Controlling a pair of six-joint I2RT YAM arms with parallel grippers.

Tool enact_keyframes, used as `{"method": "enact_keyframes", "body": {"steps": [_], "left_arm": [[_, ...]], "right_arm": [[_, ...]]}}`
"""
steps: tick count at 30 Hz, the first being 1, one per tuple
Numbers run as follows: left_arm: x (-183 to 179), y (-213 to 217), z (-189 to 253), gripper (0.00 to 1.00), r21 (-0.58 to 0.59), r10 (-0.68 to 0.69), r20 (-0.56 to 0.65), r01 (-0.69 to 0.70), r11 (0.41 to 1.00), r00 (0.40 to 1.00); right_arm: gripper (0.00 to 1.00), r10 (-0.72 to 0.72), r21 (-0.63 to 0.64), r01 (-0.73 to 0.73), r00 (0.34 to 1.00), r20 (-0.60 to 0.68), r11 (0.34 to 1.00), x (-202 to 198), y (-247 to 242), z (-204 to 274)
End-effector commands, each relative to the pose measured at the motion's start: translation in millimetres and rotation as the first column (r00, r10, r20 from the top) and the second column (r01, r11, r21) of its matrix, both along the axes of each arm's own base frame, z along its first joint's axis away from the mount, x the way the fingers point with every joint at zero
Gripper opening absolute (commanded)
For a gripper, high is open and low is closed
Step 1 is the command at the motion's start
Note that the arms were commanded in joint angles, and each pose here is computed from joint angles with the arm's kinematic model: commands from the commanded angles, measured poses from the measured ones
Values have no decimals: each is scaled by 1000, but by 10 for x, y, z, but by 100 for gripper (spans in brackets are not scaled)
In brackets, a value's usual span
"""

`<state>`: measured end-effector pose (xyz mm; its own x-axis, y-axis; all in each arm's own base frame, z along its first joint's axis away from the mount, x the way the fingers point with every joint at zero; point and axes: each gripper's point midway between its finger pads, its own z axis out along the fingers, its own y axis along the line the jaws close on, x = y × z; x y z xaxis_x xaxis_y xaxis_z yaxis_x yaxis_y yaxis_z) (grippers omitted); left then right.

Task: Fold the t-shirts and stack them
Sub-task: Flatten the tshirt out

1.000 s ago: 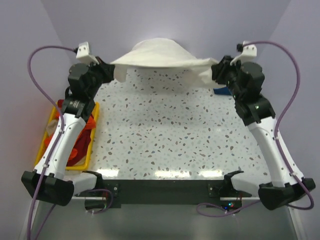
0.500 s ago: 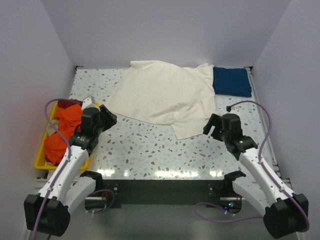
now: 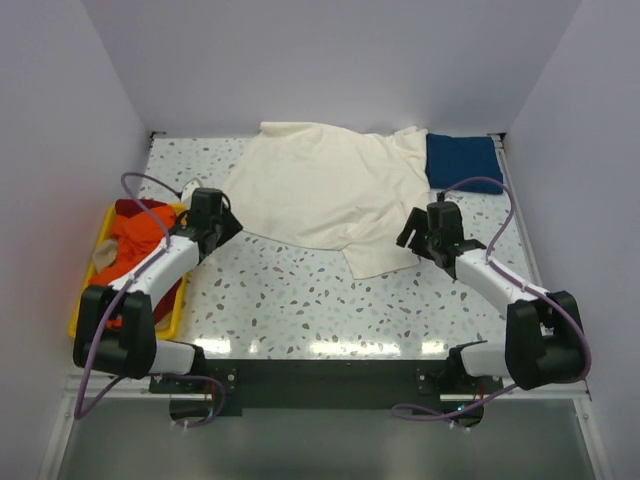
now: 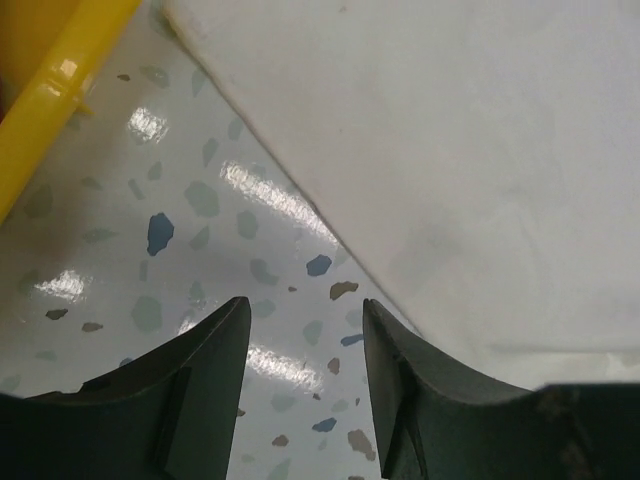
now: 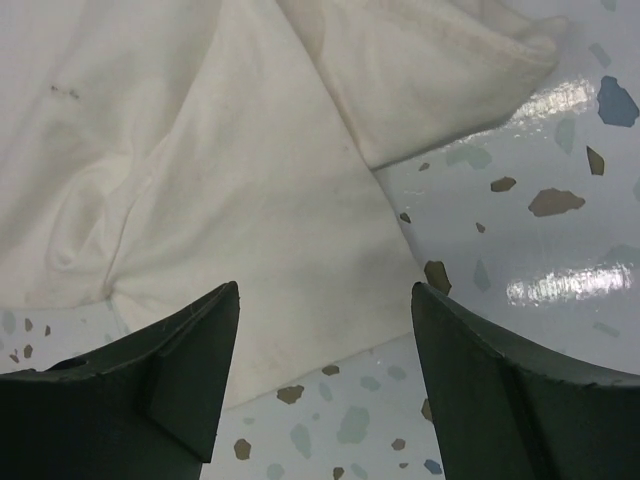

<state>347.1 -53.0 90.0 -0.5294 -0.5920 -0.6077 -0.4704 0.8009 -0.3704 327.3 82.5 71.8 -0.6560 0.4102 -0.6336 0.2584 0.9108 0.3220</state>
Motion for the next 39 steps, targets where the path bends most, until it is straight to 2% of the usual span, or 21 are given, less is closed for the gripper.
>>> {"method": "enact_keyframes", "body": {"steps": [1,9,13,21,27,35,39], "left_arm": [[393,103,157,53,13,107,75,-108,994,991],[601,287,-75,55,31,161,31,-162,986,986],[734,351,-129,58,26,167,60,-169,985,984],[1116,566,-188,54,156,216,58,-222,962,975],[1106,737,-294,49,232,320,8,-313,921,947],[1020,849,-451,49,356,420,-67,-371,858,905],[1044,802,-538,51,380,432,-89,-370,847,897]], "right_arm": [[72,24,85,-34,993,113,996,318,115,258],[72,43,96,-51,996,81,994,185,121,99],[72,32,106,-41,996,86,993,179,110,35],[70,61,170,-77,994,95,982,197,237,-6],[68,75,203,-92,993,93,975,159,291,-21],[67,90,224,-110,991,101,968,163,343,0],[67,93,224,-111,992,90,968,155,343,-33]]}}
